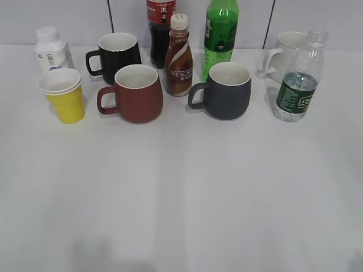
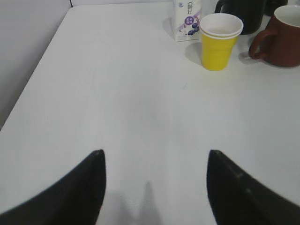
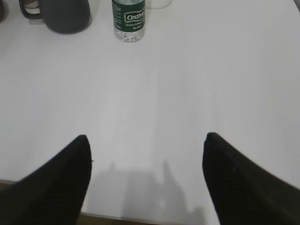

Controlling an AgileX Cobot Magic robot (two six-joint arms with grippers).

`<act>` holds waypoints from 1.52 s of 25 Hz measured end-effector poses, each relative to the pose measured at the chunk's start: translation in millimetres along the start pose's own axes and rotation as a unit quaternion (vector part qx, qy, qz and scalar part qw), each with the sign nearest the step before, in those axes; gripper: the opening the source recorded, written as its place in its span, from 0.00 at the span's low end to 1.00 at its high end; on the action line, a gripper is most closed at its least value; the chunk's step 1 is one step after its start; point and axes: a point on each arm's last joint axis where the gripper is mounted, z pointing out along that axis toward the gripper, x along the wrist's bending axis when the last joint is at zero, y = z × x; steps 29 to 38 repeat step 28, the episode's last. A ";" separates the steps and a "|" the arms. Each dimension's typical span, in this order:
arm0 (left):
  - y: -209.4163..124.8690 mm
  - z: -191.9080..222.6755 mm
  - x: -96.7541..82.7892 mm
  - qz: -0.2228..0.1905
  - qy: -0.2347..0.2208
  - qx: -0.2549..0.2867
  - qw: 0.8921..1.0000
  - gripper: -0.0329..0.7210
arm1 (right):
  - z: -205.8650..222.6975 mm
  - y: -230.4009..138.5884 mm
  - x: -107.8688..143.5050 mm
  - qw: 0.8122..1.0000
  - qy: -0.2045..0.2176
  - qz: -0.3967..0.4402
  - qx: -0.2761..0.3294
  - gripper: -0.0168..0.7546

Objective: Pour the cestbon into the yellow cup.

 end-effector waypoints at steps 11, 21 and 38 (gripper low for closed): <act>0.0 0.0 0.0 0.000 0.000 0.000 1.000 0.72 | 0.0 0.1 0.0 1.000 0.001 -0.001 0.000 0.74; 0.0 0.0 0.0 0.000 0.000 0.000 1.000 0.72 | 0.0 0.1 0.0 1.000 0.001 -0.001 -0.001 0.74; 0.0 0.0 0.0 0.000 0.000 0.000 1.000 0.72 | 0.0 0.1 0.0 1.000 0.001 -0.001 -0.001 0.74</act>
